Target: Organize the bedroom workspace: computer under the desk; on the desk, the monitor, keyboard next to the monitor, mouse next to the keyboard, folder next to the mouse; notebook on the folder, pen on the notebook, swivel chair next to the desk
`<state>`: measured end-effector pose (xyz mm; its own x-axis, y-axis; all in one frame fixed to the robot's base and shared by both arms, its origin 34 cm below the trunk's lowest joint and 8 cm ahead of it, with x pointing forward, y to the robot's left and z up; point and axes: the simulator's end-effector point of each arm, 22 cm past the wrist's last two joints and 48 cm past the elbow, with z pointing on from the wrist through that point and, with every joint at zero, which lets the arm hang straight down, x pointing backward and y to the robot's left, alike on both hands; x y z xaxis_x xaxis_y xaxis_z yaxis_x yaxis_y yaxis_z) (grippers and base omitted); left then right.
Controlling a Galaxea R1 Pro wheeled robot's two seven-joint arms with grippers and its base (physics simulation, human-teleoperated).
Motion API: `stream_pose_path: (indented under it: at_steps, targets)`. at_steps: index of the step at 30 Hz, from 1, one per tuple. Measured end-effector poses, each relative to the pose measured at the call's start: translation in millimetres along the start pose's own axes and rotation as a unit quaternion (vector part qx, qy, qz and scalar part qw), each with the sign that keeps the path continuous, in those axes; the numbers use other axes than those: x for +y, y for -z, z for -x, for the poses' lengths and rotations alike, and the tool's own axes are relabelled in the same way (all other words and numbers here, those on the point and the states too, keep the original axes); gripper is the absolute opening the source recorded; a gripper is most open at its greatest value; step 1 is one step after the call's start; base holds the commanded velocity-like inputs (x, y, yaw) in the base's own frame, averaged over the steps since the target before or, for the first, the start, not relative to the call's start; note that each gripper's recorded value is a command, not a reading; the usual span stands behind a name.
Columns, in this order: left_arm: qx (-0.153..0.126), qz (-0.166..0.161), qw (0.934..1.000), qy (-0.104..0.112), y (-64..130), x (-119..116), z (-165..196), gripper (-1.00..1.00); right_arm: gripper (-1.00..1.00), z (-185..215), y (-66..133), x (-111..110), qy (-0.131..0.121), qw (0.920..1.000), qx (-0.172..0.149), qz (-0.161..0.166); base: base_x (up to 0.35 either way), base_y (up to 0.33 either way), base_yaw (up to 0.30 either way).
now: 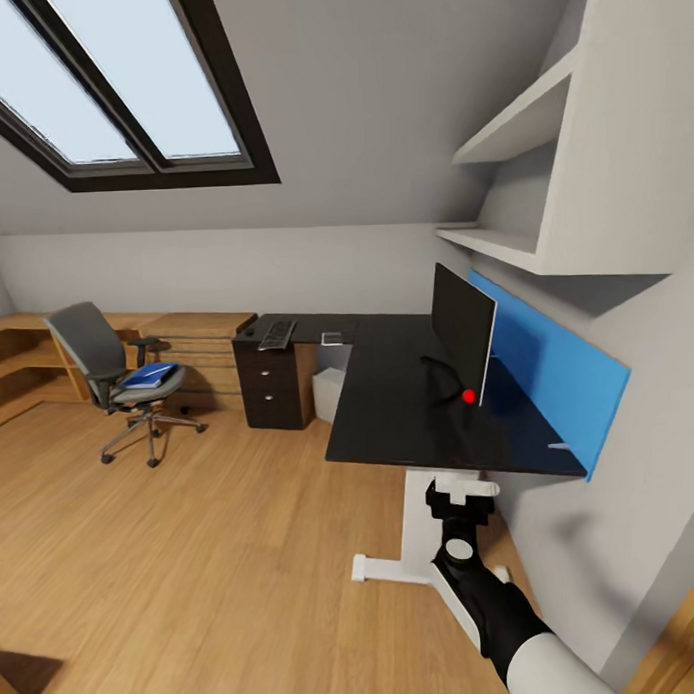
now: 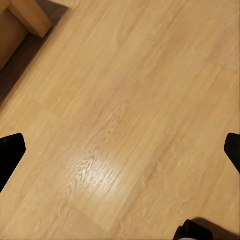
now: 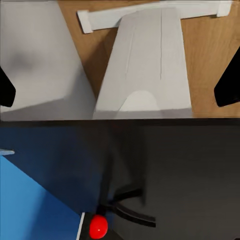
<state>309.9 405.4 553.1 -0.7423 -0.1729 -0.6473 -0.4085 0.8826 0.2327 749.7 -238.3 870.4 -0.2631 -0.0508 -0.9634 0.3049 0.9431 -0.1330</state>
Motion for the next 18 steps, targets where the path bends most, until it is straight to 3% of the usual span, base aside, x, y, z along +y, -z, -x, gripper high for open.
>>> stream_pose_path:
  at_steps: [8, 13, 18]
  targets:
    - [0.000, 0.001, 1.0000, 0.001, 0.1, 0.1, -0.1, 1.00, 1.00, -63.0, 3.8, -5.5, 0.032, 0.9981, 0.053, 0.004, -0.004, 0.009, 0.000]
    - [0.003, -0.001, 1.0000, 0.003, 3.8, -4.1, -0.5, 1.00, 1.00, -100.3, 17.8, 2.0, 0.035, 0.9967, 0.072, 0.014, 0.000, 0.001, 0.000]
    - [0.009, -0.003, 0.9999, 0.004, 11.0, -7.5, 0.6, 1.00, 1.00, -146.3, 38.8, -4.4, 0.054, 0.9924, 0.110, 0.017, 0.000, 0.000, 0.000]
